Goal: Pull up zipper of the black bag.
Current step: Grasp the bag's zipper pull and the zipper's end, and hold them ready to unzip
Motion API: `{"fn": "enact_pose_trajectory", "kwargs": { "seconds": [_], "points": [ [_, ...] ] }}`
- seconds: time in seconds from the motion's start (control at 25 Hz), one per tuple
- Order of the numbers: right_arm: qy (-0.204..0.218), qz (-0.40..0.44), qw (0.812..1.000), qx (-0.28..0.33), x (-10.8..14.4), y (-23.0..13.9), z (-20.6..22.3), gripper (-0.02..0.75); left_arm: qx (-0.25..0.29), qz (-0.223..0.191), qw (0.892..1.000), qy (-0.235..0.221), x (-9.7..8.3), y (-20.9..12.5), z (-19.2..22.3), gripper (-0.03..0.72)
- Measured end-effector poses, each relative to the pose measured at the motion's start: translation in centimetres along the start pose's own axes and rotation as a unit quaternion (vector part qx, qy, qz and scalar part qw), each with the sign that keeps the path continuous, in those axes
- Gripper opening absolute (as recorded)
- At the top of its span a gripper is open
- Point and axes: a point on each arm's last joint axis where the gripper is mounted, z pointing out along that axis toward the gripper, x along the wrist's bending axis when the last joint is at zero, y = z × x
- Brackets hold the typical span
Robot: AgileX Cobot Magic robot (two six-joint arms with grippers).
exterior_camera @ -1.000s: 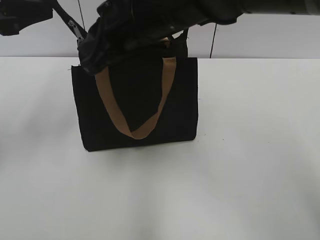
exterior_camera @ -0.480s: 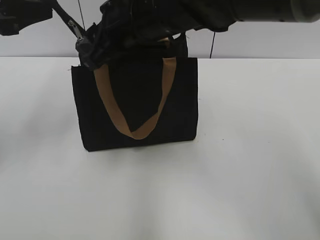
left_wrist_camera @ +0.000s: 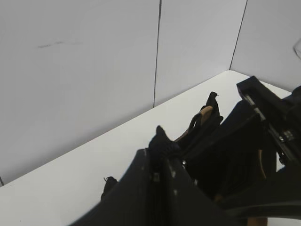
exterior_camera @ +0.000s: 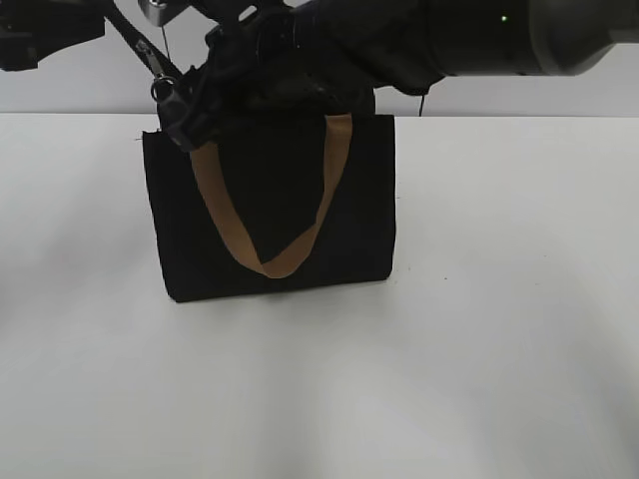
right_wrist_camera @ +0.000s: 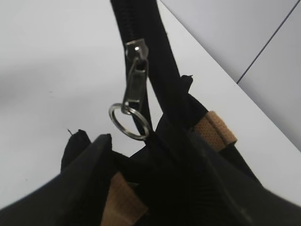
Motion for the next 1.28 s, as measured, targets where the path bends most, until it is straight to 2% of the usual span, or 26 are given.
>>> {"fn": "enact_pose_trajectory", "kwargs": {
  "seconds": [0.48, 0.92, 1.28],
  "points": [
    [-0.008, 0.010, 1.000, -0.005, -0.1, 0.1, 0.1, 0.377, 0.000, 0.000, 1.000, 0.000, 0.0, 0.0, 0.0, 0.019],
    [-0.004, 0.006, 1.000, -0.004, 1.1, -0.2, 0.9, 0.375, 0.000, 0.000, 1.000, 0.000, 0.0, 0.0, 0.0, 0.019],
    [-0.008, 0.006, 1.000, -0.006, 1.0, -0.1, 0.9, 0.195, 0.005, 0.005, 1.000, -0.002, 0.0, -0.1, 0.0, 0.019]
  ]
}}
